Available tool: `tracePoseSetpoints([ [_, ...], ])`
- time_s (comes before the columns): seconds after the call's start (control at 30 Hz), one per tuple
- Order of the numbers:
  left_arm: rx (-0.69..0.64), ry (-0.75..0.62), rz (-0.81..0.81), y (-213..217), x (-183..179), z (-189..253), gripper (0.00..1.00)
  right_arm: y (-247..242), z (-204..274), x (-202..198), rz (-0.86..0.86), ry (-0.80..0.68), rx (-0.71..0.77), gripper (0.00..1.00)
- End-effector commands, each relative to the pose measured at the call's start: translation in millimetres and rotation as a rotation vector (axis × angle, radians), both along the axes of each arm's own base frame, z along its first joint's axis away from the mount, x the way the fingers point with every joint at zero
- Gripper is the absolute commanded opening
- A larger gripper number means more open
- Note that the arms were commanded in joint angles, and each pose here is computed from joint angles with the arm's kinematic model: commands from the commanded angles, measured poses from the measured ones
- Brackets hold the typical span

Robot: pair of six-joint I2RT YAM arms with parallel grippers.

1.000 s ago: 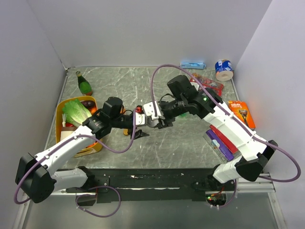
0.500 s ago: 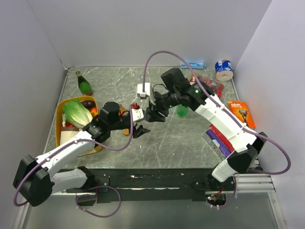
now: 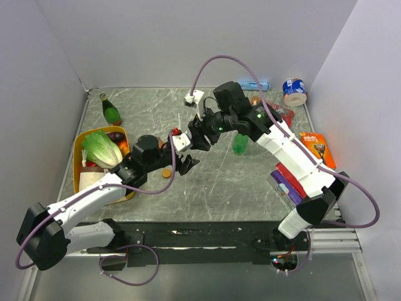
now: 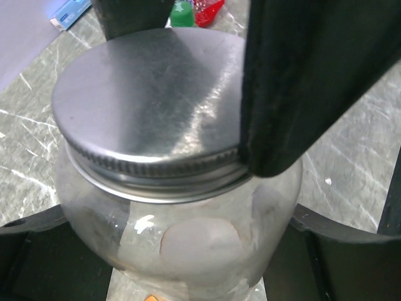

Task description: Screw on the bottle caps

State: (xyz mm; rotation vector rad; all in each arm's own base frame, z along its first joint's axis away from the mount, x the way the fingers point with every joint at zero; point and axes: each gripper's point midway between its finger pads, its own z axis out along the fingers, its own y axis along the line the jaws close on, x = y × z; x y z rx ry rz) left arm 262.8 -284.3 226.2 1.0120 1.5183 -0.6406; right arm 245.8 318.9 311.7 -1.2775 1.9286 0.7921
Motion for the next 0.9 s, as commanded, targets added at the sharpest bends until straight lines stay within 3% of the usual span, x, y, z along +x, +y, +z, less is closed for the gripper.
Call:
tracePoseSetpoints([
  [0.0,-0.175,-0.077,0.085,-4,16,56,0.01,13,-15,-18,-0.006,0.152,0.007,0.06],
  [0.03,-0.170,-0.071,0.079,-5,16,54,0.02,11,-14,-17,-0.009,0.145,0.007,0.06],
  [0.1,-0.164,-0.058,0.066,-6,13,52,0.21,9,-17,-13,-0.013,0.128,-0.004,0.05],
  [0.13,-0.161,-0.054,0.063,-6,13,51,0.22,7,-17,-9,-0.027,0.118,-0.007,0.04],
  [0.17,-0.163,-0.052,0.064,-6,12,50,0.21,5,-15,-7,-0.040,0.118,-0.003,0.04],
  [0.27,-0.167,-0.054,0.105,-1,17,48,0.01,0,-15,-2,-0.077,0.121,-0.006,0.03],
  [0.53,-0.212,-0.029,0.286,12,43,52,0.01,-1,-19,0,-0.160,0.185,-0.008,0.00],
  [0.87,-0.222,0.029,0.285,11,39,44,0.02,-7,-28,7,-0.165,0.145,-0.041,0.00],
])
